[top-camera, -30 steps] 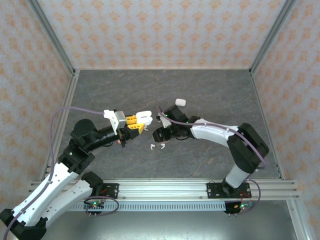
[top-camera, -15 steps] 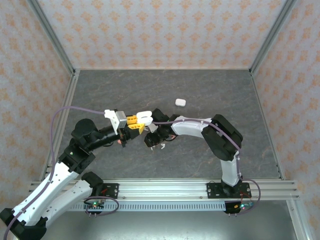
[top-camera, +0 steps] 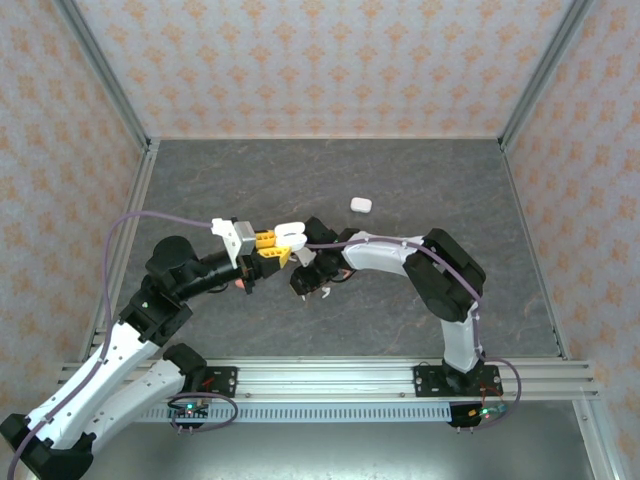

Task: Insert the wireless bluetooth earbuds into the charging case

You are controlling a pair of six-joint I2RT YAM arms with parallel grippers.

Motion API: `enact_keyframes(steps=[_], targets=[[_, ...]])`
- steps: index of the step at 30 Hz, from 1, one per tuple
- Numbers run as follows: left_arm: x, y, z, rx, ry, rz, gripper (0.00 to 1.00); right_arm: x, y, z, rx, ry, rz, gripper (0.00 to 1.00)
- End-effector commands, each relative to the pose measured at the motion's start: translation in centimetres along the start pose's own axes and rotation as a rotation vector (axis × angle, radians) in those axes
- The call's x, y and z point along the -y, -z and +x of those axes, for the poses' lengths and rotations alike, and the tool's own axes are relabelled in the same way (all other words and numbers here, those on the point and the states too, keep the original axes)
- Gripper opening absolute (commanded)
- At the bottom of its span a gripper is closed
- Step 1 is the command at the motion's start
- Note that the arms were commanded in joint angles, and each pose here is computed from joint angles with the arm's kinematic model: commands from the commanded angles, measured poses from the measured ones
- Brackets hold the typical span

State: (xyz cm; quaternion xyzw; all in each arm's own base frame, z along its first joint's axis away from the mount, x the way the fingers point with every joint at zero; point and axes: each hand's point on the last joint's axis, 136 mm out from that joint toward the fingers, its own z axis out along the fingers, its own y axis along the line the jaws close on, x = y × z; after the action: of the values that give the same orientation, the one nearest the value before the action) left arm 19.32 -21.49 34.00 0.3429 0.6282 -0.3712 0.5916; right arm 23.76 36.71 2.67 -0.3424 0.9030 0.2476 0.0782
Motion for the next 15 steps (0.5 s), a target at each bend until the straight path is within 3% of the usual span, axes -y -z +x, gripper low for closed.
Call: enact_keyframes(steps=[1,15], targets=[[0.04,-0.04,-0.29,0.012,0.004,-0.002,0.00,0.31,0.12,3.55,-0.111,-0.017,0.022,0.33],[-0.08,-0.14,-0.28,0.009,0.003,-0.006,0.00,0.25,0.57,4.07,-0.118,-0.024,0.028,0.30]])
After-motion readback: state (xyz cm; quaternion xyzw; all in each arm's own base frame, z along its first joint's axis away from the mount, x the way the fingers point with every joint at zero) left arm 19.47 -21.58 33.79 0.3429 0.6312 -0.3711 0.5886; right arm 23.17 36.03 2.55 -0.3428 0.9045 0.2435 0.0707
